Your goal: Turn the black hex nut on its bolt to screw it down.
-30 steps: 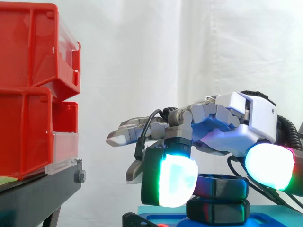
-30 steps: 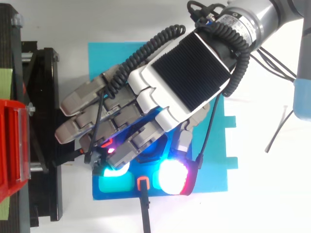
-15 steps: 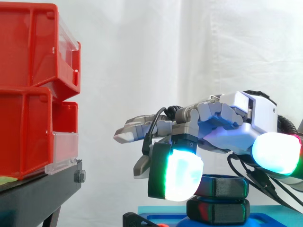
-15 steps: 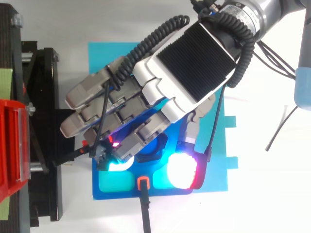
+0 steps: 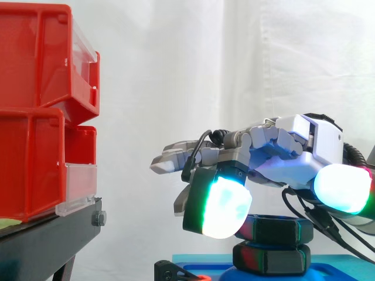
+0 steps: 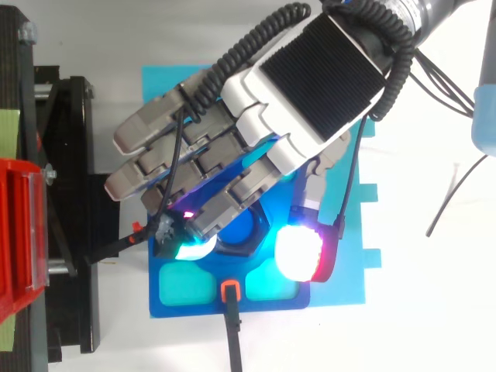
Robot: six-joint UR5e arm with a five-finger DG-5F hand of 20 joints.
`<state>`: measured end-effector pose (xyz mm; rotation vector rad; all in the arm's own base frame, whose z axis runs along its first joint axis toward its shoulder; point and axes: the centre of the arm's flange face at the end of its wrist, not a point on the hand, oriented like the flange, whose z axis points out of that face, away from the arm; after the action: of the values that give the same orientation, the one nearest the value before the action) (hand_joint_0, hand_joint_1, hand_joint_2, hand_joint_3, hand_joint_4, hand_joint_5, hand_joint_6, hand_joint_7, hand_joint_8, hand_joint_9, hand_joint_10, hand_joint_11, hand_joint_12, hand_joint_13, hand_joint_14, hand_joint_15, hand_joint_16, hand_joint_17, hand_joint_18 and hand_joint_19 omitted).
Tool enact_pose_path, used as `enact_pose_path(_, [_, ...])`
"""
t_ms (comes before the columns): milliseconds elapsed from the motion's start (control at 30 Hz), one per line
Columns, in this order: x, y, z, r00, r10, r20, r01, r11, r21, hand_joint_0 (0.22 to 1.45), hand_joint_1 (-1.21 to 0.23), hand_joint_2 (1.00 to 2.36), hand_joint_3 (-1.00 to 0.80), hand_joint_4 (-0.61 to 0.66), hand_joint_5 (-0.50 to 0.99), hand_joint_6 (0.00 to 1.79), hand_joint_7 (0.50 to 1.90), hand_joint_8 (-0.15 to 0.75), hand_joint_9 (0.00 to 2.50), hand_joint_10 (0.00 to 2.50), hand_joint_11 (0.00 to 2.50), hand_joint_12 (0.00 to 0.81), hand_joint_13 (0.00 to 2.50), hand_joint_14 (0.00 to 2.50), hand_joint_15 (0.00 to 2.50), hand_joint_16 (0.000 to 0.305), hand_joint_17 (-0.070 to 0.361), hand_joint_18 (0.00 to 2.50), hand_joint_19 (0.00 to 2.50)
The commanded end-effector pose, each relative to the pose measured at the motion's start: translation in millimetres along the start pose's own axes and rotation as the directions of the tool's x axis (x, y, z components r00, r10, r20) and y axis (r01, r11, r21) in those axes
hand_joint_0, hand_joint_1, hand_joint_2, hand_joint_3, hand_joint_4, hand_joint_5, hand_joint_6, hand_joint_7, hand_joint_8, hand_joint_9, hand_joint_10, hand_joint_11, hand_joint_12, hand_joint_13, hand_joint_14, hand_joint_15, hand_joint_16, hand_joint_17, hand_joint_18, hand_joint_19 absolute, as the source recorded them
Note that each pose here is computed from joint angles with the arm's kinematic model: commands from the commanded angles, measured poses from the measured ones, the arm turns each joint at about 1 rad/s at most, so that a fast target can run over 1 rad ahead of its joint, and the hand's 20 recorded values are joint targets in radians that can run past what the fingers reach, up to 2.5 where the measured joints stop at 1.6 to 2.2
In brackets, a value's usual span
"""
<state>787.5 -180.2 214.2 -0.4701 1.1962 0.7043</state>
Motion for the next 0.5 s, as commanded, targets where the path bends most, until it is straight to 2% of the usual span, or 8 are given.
enact_pose_path(0, [-2.1,-2.7,-3.8,1.0000,-0.007,0.003,0.007,1.0000,-0.003,0.44,-0.19,1.00,-0.50,0.13,-0.18,0.67,0.99,0.208,0.69,0.01,0.35,0.110,0.38,0.01,0.15,0.013,0.030,0.00,0.39])
enact_pose_path(300, [-8.2,-12.4,-25.8,0.9999,-0.008,-0.014,0.008,0.9999,-0.013,0.44,-0.20,1.00,-0.50,0.13,-0.17,0.67,1.00,0.210,0.69,0.01,0.35,0.110,0.38,0.01,0.15,0.013,0.030,0.00,0.39])
enact_pose_path(467, [-11.4,-16.9,-33.3,0.9998,-0.018,-0.010,0.017,0.9998,-0.014,0.44,-0.21,1.00,-0.50,0.13,-0.17,0.66,1.00,0.209,0.70,0.01,0.35,0.109,0.38,0.01,0.15,0.013,0.030,0.00,0.39])
